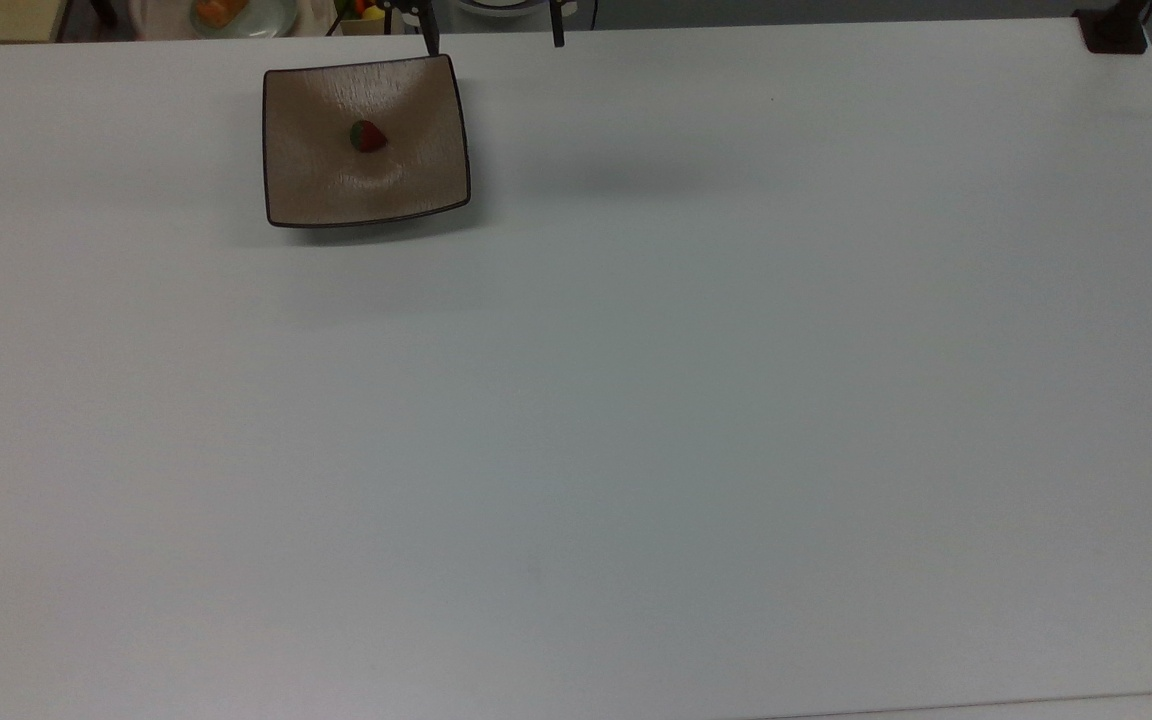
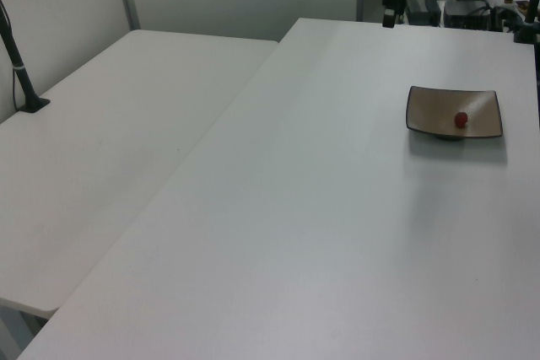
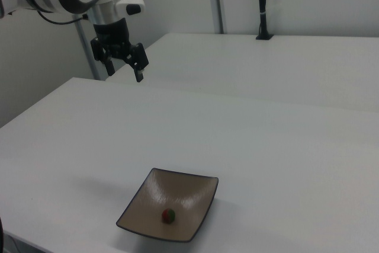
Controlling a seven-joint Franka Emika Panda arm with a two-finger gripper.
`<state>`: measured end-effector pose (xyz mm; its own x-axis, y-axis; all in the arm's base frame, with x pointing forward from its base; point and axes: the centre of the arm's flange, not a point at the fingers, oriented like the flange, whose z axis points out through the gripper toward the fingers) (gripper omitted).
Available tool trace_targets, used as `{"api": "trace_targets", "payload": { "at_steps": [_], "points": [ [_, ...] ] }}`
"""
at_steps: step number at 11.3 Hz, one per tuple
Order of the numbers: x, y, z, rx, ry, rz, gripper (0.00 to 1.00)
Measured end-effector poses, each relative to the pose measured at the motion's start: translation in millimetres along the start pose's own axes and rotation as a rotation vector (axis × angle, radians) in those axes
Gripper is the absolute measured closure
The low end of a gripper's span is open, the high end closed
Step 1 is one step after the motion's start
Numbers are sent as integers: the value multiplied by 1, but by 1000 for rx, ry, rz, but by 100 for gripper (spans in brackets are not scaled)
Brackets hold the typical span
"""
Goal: Strawberries on a ceramic plate
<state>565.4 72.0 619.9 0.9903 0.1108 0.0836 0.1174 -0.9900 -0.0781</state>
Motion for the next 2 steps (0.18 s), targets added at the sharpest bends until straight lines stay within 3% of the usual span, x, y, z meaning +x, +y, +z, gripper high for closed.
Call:
{"api": "trace_targets", "payload": {
  "at_steps": [2],
  "points": [
    [4, 2, -1, 5, 28, -29, 0]
  ]
}}
